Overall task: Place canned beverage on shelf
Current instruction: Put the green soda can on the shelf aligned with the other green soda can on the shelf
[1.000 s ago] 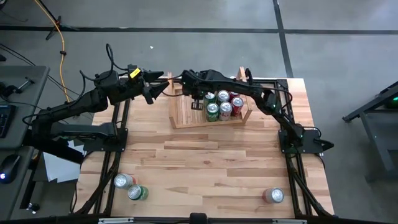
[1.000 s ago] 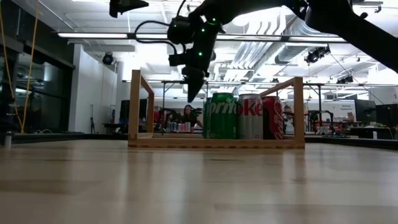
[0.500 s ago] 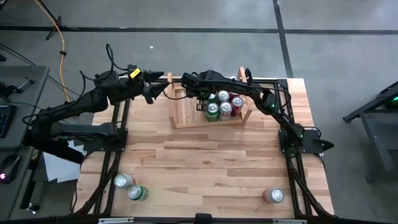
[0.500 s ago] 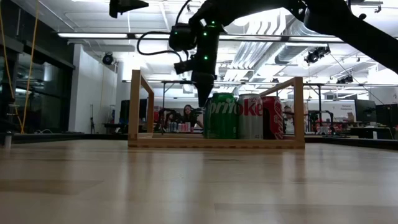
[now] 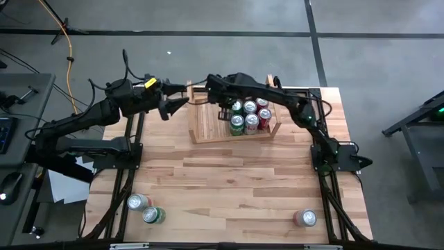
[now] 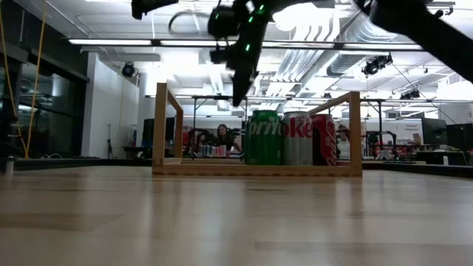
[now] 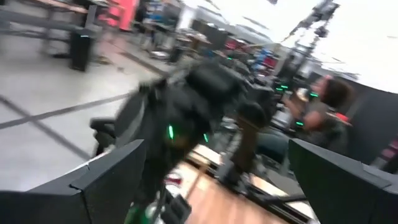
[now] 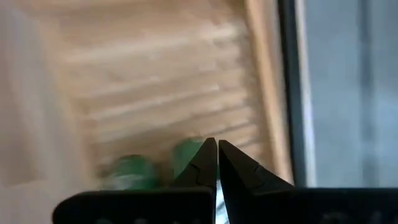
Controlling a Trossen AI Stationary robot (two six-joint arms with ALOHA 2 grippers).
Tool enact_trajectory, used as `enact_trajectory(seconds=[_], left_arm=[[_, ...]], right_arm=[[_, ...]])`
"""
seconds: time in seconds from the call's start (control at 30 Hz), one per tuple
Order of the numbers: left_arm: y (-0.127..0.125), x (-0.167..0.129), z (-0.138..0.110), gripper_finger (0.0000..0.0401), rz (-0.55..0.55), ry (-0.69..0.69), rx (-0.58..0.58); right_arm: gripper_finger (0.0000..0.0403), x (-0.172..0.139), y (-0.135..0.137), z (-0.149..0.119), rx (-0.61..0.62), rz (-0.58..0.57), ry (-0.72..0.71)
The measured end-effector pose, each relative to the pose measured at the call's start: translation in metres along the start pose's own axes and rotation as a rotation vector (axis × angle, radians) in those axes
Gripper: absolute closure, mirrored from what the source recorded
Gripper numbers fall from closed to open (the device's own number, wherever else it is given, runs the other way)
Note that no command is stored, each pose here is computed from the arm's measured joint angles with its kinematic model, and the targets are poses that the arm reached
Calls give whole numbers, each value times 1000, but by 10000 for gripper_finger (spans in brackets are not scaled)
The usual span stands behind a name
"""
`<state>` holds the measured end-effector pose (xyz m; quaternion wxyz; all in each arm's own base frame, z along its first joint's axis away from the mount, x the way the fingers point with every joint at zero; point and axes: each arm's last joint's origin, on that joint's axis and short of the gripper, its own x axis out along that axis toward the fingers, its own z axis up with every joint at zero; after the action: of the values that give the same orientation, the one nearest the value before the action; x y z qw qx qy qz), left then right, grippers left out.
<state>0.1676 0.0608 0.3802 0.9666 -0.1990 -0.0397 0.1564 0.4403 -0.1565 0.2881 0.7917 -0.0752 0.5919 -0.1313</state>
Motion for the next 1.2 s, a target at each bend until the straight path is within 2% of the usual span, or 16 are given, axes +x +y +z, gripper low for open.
enact_trajectory(seconds=[0.17, 0.23, 0.47, 0.57, 0.67, 0.77, 0.83, 0.93, 1.07, 1.13, 1.2], left_arm=[[-3, -9, 1, 18, -83, 36, 40], [-3, -12, -2, 18, -93, 75, 41], [1, -17, -17, 18, -47, 231, 36], [-1, -17, -21, 18, -59, 267, 63], [-6, -17, -22, 18, -91, 271, 88], [-9, -18, -23, 18, -118, 272, 111], [-11, -17, -23, 18, -129, 266, 113], [-15, -11, -21, 18, -148, 231, 75], [-22, 4, -22, 18, -163, 194, -3], [-30, 13, -28, 18, -170, 279, -47], [-42, 21, -37, 18, -140, 441, -83]], right_arm=[[403, -48, -7, -12, 70, 240, -118], [403, -70, -8, -18, 87, 293, -163], [403, -132, 10, -38, 103, 317, -245], [403, -144, 29, -55, 134, 267, -237], [403, -145, 55, -85, 210, 223, -234], [403, -142, 83, -128, 333, 202, -270], [403, -141, 99, -156, 439, 208, -326], [402, -144, 115, -190, 595, 276, -446], [403, -155, 123, -224, 686, 318, -607], [403, -158, 124, -238, 691, 309, -649], [403, -161, 124, -249, 686, 309, -678]])
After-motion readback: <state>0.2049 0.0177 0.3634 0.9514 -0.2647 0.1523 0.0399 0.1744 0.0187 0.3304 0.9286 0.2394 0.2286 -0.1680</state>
